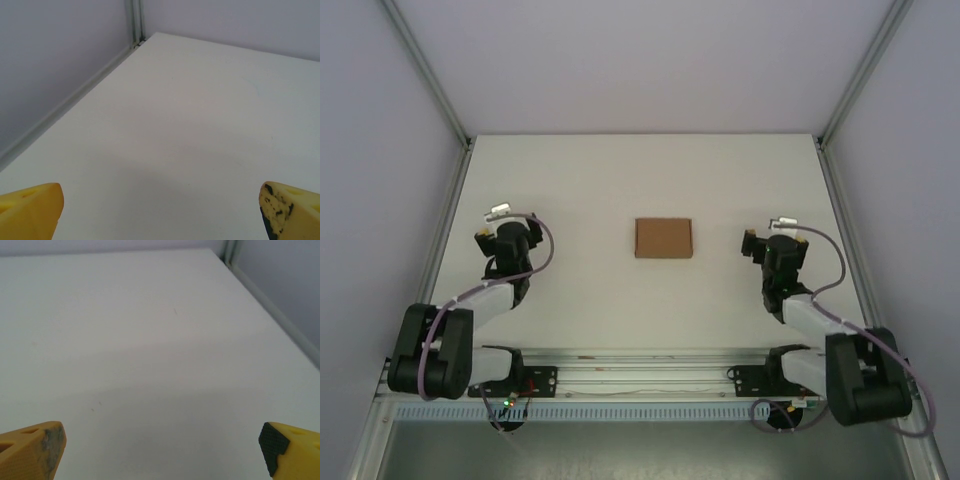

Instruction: Assemble paper box

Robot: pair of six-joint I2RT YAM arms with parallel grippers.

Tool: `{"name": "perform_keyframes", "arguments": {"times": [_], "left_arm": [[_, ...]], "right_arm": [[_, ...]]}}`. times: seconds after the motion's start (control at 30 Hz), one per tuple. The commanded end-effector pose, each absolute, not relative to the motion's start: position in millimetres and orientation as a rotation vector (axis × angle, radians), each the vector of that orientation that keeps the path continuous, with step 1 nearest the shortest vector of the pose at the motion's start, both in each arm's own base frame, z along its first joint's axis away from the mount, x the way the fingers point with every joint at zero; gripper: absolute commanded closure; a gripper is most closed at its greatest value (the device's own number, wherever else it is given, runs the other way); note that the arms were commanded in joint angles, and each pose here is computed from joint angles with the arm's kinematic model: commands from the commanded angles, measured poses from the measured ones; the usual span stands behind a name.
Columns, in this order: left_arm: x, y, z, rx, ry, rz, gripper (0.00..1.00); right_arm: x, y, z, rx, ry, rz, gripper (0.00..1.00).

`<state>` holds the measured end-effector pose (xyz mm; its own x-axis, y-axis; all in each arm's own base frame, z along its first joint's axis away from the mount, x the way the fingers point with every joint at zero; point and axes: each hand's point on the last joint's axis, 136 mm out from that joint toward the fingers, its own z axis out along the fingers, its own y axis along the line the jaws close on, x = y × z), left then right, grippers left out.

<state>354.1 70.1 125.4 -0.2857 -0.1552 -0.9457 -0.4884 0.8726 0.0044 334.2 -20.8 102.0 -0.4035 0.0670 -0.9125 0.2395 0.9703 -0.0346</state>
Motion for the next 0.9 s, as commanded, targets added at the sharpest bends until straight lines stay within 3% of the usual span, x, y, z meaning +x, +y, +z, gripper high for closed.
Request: {"name": "perform_keyframes", "arguments": {"times": [0.0,0.2,0.33,0.87], "left_arm": [[360,74,134,-0.433,1.763,0.377,0.0],[366,58,120,-0.343,1.728,0.269,0.0],[377,61,107,-0.357,1.805,0.254,0.0],[377,61,108,-0.353,1.797,0.246,0.0]], "right_arm": [[358,-33,142,0.372,1.778,-0.14,0.0],[383,-14,119,0.245,1.84,-0.078,0.0],[395,-35,101,0.36,1.866,-0.016,0.0],[390,-43,97,0.391,1.892,-0.003,0.0]]}}
